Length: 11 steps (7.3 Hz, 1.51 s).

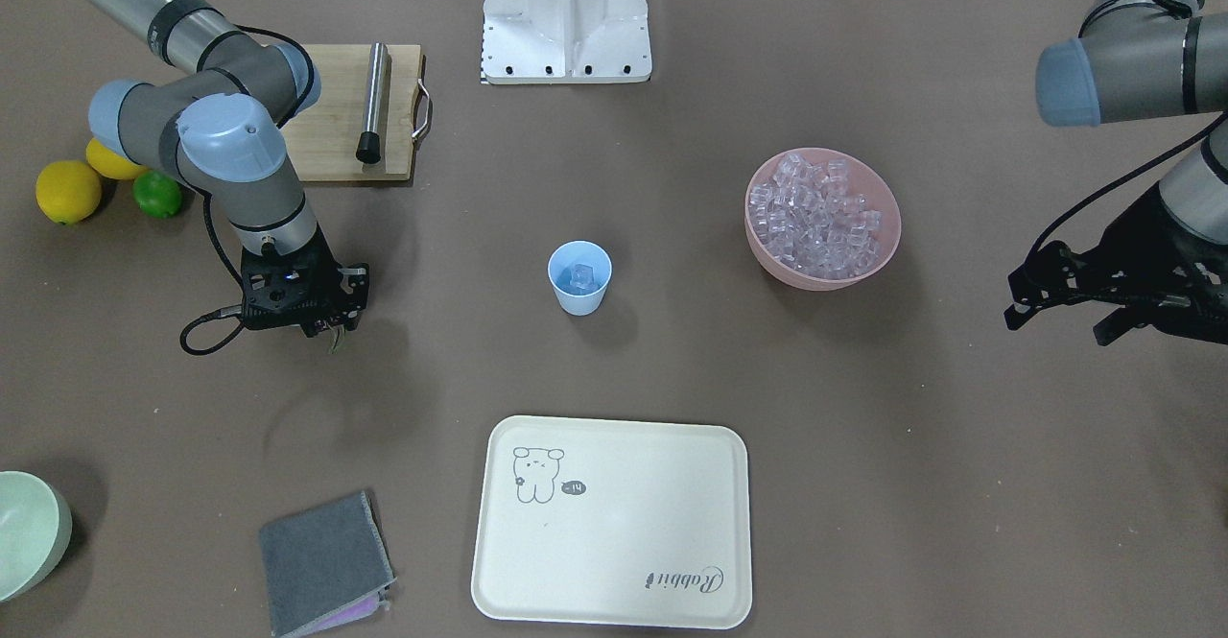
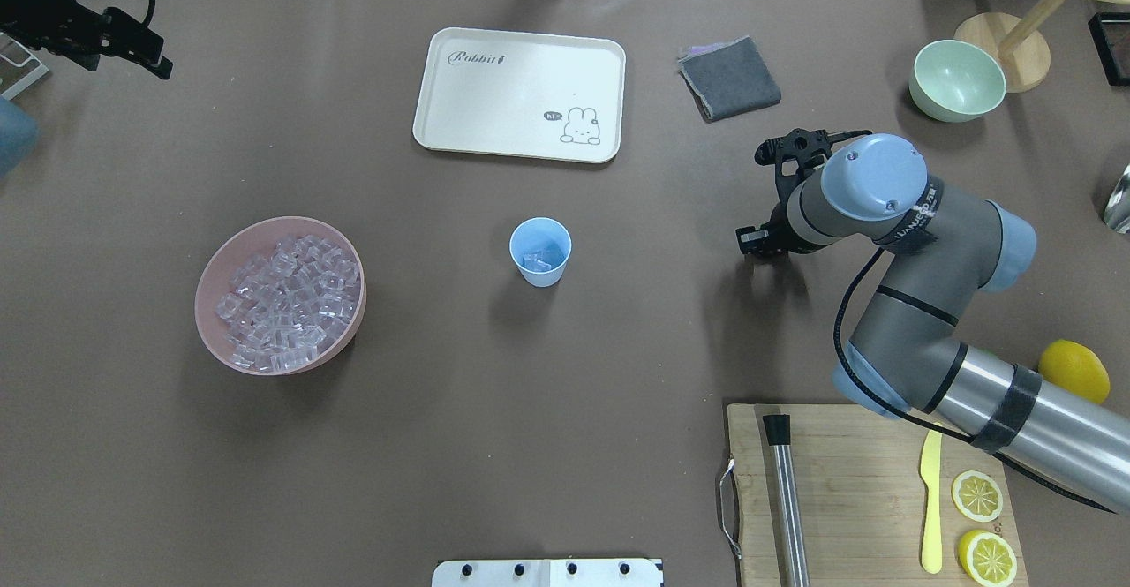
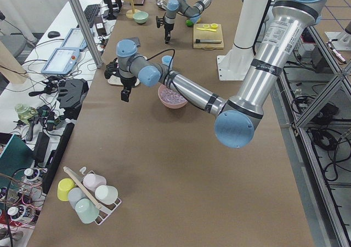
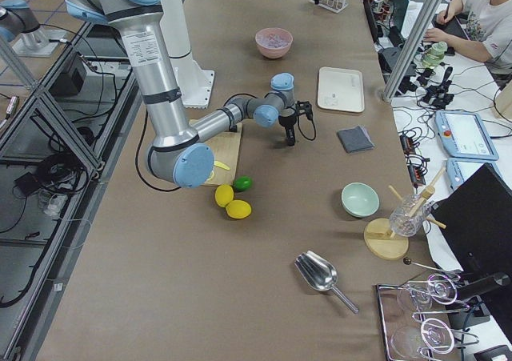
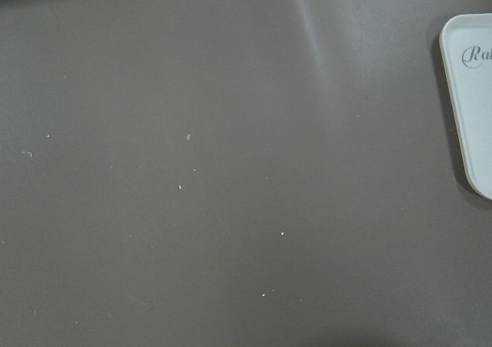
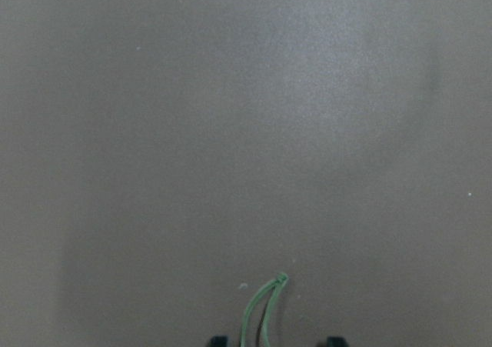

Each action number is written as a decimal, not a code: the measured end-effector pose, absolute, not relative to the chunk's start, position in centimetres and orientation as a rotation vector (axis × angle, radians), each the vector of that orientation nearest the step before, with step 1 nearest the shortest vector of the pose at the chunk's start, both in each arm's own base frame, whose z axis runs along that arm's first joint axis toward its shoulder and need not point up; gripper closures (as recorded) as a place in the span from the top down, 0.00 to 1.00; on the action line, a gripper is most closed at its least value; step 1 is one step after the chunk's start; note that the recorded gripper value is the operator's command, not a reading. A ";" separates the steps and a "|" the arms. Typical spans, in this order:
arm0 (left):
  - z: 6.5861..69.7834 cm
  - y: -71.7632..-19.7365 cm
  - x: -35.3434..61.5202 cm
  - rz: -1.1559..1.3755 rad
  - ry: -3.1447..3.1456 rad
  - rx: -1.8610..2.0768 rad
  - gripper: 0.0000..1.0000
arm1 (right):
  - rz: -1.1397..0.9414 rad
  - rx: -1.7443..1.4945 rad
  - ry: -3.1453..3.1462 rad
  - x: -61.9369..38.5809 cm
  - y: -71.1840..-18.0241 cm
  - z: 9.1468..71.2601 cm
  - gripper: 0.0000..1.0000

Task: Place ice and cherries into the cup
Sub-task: 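Lower the right gripper and grasp the cherries by their stems, then lift the cherries with the right gripper and carry them over the cup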

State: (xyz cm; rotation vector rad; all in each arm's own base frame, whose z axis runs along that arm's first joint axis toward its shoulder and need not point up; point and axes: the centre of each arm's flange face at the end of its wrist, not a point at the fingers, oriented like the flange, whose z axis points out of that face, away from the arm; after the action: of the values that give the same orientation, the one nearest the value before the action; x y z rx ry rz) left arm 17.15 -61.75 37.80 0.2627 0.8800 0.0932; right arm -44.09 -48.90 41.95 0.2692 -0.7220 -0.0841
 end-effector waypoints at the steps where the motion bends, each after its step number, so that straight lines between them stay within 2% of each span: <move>1: 37.7 -61.7 17.2 0.094 0.881 0.263 0.98 | -0.085 0.269 -0.722 -44.1 -48.8 41.9 0.22; 3: 37.7 -61.7 17.3 0.094 0.882 0.262 0.98 | -0.076 0.268 -0.723 -43.5 -49.3 41.6 0.17; 5: 37.8 -61.7 17.3 0.093 0.882 0.261 0.98 | -0.066 0.264 -0.760 -41.9 -50.0 39.5 0.08; 6: 37.8 -61.7 17.3 0.094 0.882 0.260 0.98 | -0.060 0.257 -0.770 -41.1 -50.3 37.7 0.08; 11: 38.0 -61.8 17.5 0.096 0.880 0.258 0.98 | 0.040 0.226 -0.871 -43.4 -51.6 21.3 0.03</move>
State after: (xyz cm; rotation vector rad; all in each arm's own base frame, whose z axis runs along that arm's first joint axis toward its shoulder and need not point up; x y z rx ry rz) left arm 17.54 -61.76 37.98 0.2579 0.8802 0.0961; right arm -43.43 -51.56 21.27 0.2257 -0.8708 0.0401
